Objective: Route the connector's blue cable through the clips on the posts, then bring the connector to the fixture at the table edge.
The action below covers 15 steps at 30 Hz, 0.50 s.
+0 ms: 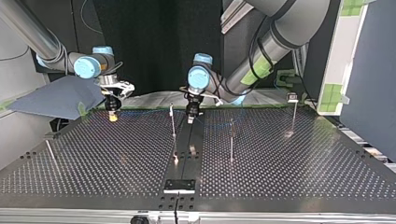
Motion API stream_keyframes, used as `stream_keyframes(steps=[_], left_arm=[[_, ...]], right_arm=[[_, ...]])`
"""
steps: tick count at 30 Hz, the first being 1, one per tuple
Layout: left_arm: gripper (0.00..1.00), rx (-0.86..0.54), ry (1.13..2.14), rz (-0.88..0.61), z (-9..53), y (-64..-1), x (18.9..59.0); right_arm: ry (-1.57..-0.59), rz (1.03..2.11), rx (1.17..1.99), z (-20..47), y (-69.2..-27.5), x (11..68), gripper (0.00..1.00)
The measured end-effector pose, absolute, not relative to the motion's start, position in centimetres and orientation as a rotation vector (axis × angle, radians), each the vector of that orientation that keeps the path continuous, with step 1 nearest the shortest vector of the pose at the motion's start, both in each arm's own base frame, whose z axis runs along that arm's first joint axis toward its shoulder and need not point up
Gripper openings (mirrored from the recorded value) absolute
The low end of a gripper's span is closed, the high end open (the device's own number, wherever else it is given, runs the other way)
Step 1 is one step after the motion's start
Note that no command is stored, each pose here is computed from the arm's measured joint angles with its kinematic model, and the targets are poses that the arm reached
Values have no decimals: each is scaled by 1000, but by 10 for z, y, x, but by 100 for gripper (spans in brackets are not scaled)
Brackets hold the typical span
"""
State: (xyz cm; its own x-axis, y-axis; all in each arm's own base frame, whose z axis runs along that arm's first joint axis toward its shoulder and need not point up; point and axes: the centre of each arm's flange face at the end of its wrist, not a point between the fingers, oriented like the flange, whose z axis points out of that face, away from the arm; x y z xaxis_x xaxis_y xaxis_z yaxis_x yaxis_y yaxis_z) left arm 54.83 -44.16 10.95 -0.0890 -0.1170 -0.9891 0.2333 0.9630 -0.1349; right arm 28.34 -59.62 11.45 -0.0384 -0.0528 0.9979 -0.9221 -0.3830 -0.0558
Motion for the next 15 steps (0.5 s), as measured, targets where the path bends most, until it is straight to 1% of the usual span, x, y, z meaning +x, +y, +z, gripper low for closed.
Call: stream_keyframes(steps=[1, 2, 3, 5, 6, 7, 8, 9, 10, 15], left_arm=[[51, 95, 1636, -291, 110, -442, 548], [57, 103, 1638, -289, 109, -443, 547], [57, 116, 1642, -287, 109, -444, 545], [65, 137, 1651, -281, 108, -446, 543], [65, 150, 1658, -275, 108, -446, 542], [76, 159, 1664, -270, 107, -446, 541], [92, 167, 1670, -264, 106, -445, 541], [92, 177, 1679, -258, 105, -445, 540], [100, 185, 1685, -255, 105, -444, 539], [100, 238, 1720, -259, 102, -447, 533]], right_arm=[[-1065, 1512, 1508, 114, -596, 284, 0], [-1065, 1513, 1509, 114, -596, 284, 0], [-1064, 1513, 1510, 114, -596, 284, 0], [-1065, 1513, 1513, 114, -595, 285, 0], [-1065, 1512, 1515, 114, -595, 285, 0], [-1065, 1512, 1517, 113, -595, 285, 0], [-1066, 1511, 1518, 113, -595, 285, 0], [-1065, 1511, 1519, 113, -594, 286, 0], [-1065, 1511, 1521, 113, -594, 286, 0], [-1067, 1509, 1526, 112, -593, 286, 0]])
